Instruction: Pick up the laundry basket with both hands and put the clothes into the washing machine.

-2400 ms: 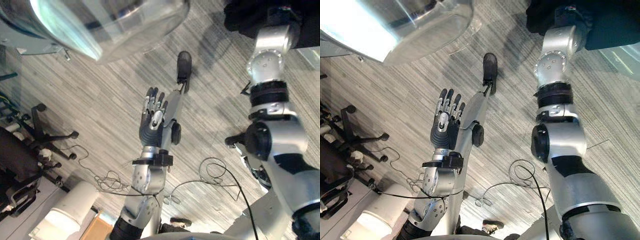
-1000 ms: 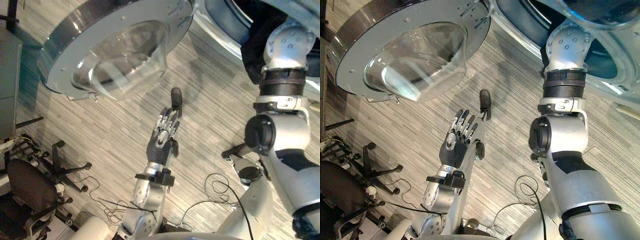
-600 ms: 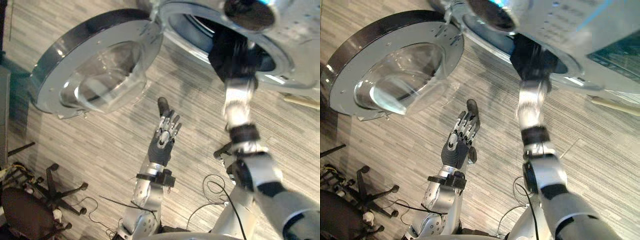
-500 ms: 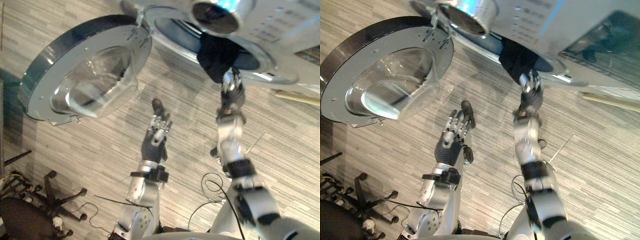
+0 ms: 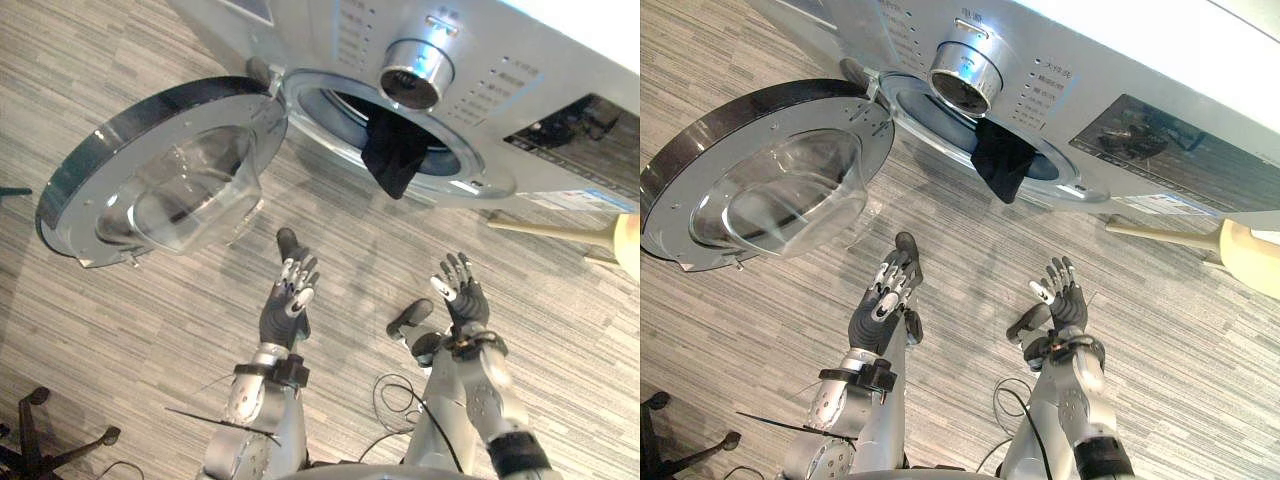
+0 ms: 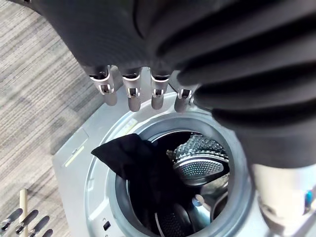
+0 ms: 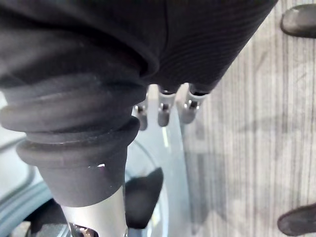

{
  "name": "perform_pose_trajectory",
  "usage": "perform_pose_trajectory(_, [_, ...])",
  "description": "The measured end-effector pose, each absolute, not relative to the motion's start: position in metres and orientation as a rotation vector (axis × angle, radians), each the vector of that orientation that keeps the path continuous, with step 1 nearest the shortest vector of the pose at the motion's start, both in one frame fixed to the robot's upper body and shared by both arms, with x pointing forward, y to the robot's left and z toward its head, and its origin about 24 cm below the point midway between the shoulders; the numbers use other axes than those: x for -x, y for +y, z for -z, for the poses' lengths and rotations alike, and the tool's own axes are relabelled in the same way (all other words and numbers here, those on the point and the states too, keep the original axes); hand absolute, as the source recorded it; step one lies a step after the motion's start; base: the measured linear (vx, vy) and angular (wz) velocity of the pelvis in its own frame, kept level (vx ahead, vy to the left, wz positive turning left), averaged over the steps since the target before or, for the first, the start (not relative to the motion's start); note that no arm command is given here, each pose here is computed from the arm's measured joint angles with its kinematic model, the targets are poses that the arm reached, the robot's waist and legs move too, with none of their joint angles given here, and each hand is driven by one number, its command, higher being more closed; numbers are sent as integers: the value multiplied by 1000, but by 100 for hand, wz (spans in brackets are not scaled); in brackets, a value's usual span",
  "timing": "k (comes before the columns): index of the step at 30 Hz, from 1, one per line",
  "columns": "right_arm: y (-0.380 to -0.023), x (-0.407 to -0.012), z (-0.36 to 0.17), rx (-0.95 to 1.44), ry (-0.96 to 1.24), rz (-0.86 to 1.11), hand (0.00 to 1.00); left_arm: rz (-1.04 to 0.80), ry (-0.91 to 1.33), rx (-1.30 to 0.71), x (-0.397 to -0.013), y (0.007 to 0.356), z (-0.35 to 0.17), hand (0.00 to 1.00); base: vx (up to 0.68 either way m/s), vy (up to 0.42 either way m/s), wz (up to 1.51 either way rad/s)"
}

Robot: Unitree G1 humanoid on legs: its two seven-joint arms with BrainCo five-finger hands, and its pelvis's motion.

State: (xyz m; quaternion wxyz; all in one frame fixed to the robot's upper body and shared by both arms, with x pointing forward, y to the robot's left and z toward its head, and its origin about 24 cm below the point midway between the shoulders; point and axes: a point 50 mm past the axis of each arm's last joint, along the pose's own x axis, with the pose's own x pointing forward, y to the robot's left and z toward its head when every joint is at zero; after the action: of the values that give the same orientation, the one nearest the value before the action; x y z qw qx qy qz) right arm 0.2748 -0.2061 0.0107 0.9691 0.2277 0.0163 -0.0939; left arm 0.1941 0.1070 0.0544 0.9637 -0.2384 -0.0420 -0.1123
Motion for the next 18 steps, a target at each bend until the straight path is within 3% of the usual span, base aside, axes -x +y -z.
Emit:
perform_pose_trajectory(6, [-219, -347, -61, -408, -23, 362, 0, 208, -80, 509, -193, 104, -54, 0, -7, -59, 4])
perform_pose_trajectory(12, [-201, -376, -72, -369, 75, 369, 0, 191, -104, 583, -197, 91, -61, 0, 17, -42, 22])
perform_pose_trajectory(18, [-190, -404, -117, -364, 50, 346, 0, 198, -140, 628, -202, 82, -72, 0, -11, -13, 33])
